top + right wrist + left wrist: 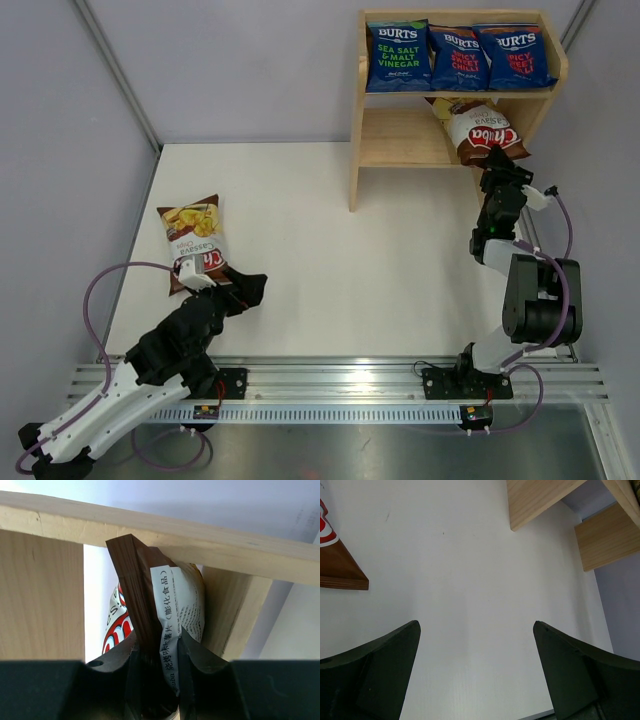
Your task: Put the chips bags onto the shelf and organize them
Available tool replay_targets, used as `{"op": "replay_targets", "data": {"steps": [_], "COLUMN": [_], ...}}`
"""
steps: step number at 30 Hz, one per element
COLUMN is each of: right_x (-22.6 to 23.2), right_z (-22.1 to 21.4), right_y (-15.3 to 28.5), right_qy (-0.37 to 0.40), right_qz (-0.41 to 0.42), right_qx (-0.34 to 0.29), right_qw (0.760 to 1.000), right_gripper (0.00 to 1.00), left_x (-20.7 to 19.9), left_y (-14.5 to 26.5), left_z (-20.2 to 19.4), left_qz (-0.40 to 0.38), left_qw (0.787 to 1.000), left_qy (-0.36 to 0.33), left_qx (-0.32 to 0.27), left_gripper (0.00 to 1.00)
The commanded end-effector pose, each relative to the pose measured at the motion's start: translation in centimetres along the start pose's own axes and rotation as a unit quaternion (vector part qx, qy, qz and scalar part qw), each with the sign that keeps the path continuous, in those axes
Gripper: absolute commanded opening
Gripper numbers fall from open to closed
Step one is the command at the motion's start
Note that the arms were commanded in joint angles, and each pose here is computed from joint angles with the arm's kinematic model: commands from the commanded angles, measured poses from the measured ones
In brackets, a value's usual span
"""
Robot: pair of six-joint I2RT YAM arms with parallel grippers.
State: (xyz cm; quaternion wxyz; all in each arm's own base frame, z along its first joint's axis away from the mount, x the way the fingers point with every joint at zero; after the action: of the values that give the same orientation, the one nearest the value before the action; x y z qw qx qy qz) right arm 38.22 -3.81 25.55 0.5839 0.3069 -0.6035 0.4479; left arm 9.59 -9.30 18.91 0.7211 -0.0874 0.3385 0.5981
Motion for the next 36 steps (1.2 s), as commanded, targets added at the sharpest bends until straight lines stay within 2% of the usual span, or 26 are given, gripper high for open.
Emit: {"op": "replay_targets", "data": {"steps": [1, 6, 11, 21, 31, 33, 34, 36], "right_x": [1.1, 0.3, -0.3, -0.8, -2.6, -2.5, -2.3, -2.2], "right_z": [-0.8, -1.6, -1.3, 0.1, -0.9, -1.1, -1.1, -1.2], "right_y": [-1.2, -2.2, -2.9, -2.8, -2.6, -2.7, -2.6, -2.4], "right_qy": [0.018, 0.025, 0.054, 0.071, 0.076, 0.078, 0.079, 0.074], "right_qz": [0.002, -0.02, -0.059, -0.084, -0.094, -0.091, -0.089, -0.086], "right_qx": [-0.048, -0.067, -0.096, -0.169, -0.167, -0.155, -0.151, -0.143], "right_qw": [0.999, 0.997, 0.992, 0.979, 0.978, 0.981, 0.981, 0.983], "right_gripper": [0.01, 0.01, 0.01, 0.01, 0.04, 0.08, 0.19, 0.3], "left_x": [-0.5, -0.1, 0.5, 0.5, 0.7, 0.7, 0.6, 0.4], "left_y": [0.1, 0.5, 0.8, 0.8, 0.4, 0.3, 0.3, 0.0], "left_z": [0.7, 0.8, 0.6, 0.2, -0.3, -0.5, -0.4, -0.6], "left_qz": [-0.014, -0.009, -0.004, -0.002, -0.001, -0.002, -0.006, 0.0], "left_qw": [1.0, 1.0, 1.0, 1.0, 1.0, 1.0, 0.999, 0.998], "left_qy": [0.0, 0.0, 0.001, -0.009, -0.015, -0.027, -0.037, -0.051], "left_qx": [-0.015, -0.018, -0.02, -0.002, 0.006, 0.014, 0.015, 0.031], "left_gripper": [0.99, 0.99, 0.99, 0.99, 0.99, 0.99, 0.99, 0.99]}}
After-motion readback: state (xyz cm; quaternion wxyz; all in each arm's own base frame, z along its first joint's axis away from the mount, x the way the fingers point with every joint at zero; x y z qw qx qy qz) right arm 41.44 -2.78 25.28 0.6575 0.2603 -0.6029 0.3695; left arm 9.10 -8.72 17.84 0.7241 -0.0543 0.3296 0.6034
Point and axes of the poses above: each gripper's point midway between its finger pads, its own y axis back along the fingers, its own x axis along the line the jaws close on, z = x × y, the point moved 10 cm from there along y, back along the fingers, and after that the axes turned 2 degrees about -y, right-handed, at the moved point
